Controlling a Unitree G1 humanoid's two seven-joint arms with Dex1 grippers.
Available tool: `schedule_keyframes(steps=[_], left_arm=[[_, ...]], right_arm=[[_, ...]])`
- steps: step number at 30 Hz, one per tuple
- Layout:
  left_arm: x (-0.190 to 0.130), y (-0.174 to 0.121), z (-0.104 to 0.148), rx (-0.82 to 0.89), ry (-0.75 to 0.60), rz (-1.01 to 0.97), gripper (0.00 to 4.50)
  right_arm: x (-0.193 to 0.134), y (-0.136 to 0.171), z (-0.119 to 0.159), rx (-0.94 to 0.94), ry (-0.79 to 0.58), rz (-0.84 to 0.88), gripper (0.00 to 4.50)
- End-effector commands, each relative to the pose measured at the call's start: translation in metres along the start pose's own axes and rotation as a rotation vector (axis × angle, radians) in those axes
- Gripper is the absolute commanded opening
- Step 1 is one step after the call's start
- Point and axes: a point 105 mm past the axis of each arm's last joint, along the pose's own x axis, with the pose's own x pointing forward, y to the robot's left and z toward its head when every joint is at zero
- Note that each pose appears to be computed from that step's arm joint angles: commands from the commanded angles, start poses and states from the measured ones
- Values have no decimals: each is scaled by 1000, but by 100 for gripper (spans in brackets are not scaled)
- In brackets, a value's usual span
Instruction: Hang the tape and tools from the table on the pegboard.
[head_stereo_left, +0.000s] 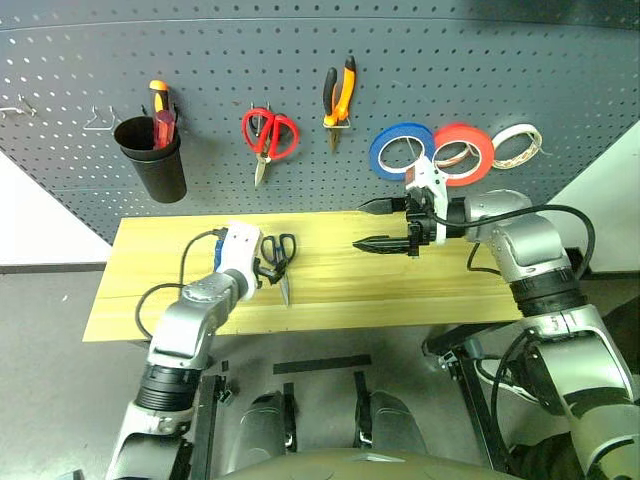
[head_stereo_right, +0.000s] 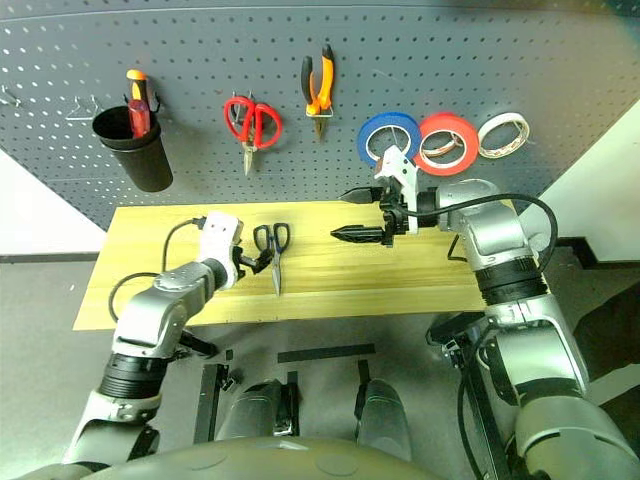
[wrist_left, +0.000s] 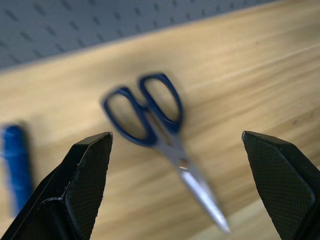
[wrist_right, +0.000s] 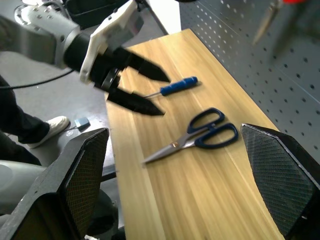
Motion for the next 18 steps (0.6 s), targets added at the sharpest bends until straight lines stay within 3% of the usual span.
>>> schedule_keyframes(steps=[1,6,18], left_arm=[[6,4,-2,11,41,96,436],[18,1,-4,-66,69,164,436],[33,-4,-6,-102,114,216,436]], right_arm=[[3,-10,3,-58,4,-29,444],[-1,-9,11,-73,-52,19,444],[-1,-10,-1,-84,-23,63,444]])
